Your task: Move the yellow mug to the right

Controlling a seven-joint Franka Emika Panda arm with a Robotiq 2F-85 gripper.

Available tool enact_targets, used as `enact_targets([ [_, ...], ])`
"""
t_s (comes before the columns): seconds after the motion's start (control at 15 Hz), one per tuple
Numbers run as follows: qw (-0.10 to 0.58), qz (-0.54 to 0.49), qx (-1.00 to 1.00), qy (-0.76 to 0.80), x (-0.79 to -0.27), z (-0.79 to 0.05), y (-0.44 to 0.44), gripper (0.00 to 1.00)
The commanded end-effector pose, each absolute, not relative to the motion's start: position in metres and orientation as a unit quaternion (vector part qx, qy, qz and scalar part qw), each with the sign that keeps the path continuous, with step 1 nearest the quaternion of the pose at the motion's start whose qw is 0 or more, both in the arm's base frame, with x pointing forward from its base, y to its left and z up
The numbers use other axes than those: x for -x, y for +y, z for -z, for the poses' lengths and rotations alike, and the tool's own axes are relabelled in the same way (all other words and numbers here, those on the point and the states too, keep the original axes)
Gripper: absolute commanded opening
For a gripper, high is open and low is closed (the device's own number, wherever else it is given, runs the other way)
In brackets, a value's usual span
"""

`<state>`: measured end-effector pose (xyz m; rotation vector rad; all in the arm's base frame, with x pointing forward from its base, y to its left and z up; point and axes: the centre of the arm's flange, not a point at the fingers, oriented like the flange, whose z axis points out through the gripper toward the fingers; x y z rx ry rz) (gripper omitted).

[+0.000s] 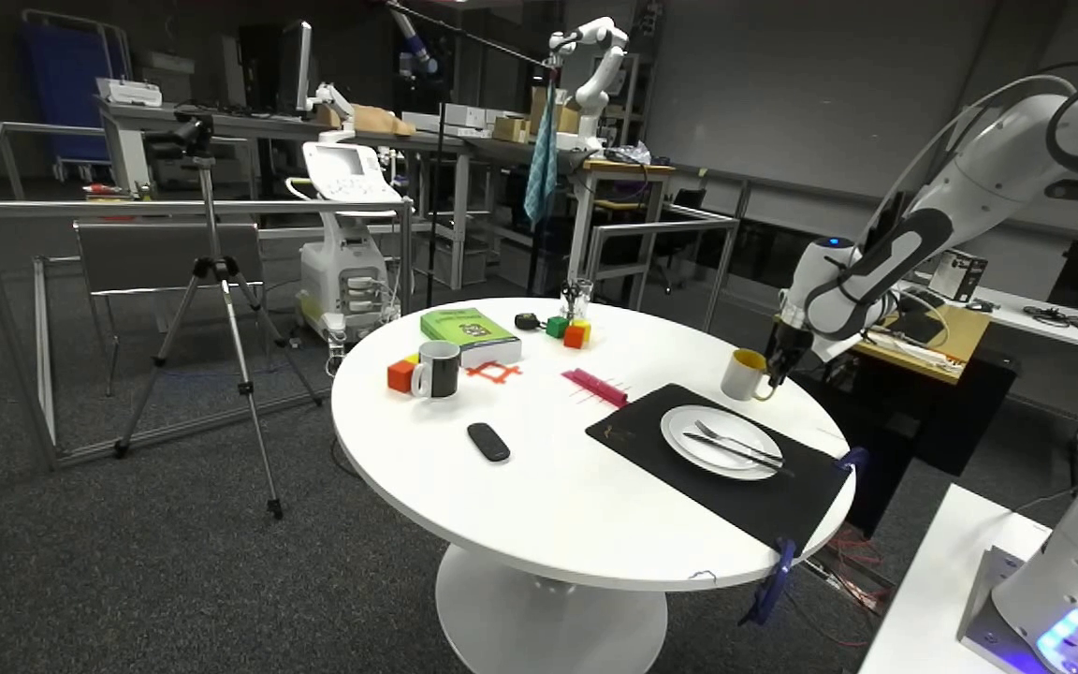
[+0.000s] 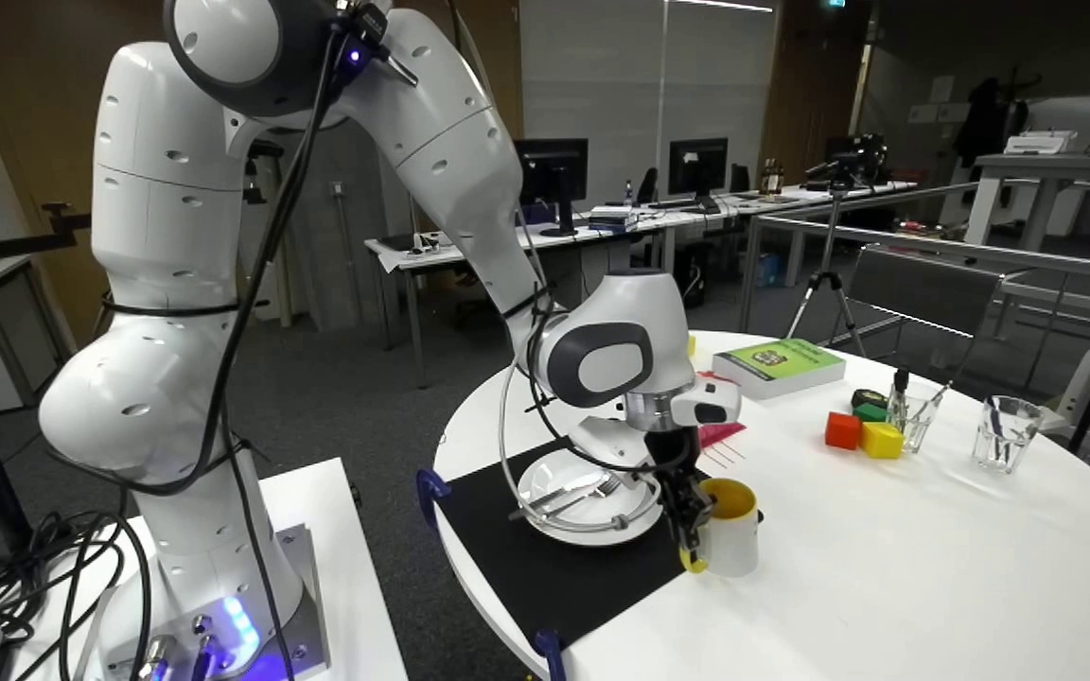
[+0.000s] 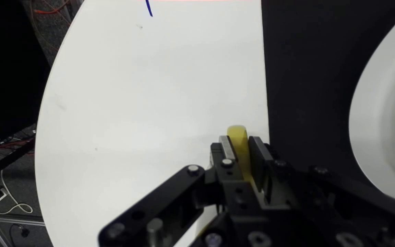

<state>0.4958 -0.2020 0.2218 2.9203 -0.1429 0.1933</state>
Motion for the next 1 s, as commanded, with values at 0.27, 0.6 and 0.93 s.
enact_targets([
  [0.27, 0.102, -0.057, -0.992, -0.053, -0.494, -0.212, -0.202, 0.18],
  [0.6, 0.102, -0.048, -0.992, -0.064, -0.494, -0.203, -0.206, 0.04],
  [0.93, 0.104, -0.05, -0.991, -0.069, -0.49, -0.202, -0.211, 0.04],
])
